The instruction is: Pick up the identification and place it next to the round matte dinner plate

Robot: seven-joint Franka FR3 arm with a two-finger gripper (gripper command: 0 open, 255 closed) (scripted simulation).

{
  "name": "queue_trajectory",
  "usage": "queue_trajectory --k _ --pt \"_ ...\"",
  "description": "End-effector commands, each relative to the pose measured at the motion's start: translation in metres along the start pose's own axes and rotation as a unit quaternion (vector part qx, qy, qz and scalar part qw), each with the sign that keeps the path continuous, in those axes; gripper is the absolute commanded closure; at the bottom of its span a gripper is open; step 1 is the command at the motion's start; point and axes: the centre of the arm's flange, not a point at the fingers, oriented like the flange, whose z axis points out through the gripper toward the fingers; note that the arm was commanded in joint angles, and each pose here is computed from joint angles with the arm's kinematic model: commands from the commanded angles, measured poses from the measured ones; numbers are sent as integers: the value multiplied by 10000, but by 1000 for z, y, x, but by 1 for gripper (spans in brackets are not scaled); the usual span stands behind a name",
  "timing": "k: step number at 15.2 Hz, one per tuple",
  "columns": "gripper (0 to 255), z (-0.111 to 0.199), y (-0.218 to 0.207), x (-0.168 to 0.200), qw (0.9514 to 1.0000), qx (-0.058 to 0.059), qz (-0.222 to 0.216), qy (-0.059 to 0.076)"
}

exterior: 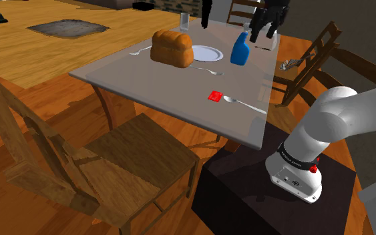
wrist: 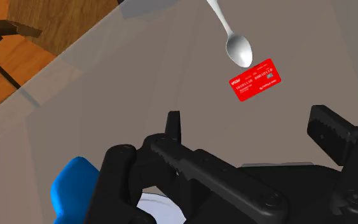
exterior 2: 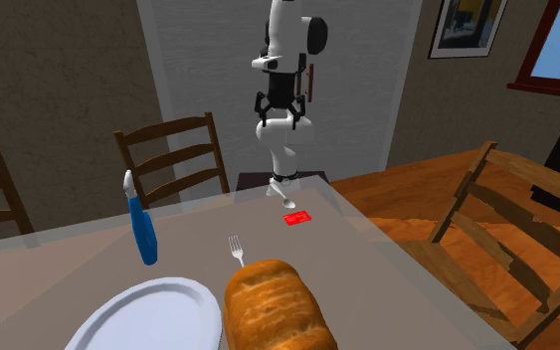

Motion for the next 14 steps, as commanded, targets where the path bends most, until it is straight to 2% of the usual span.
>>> queue_trajectory --k 1,4,7,10,12,14 --pt "0 0 0 0 10000 0 0 0" --pt "0 35 -26 -11 9967 -215 714 308" --pt "0 72 -51 -17 9870 -429 1423 614" --pt "0 111 -75 -16 9708 -640 2123 916" --pt "0 137 -90 -13 9565 -779 2582 1114" --pt "0 163 -104 -7 9394 -915 3034 1309"
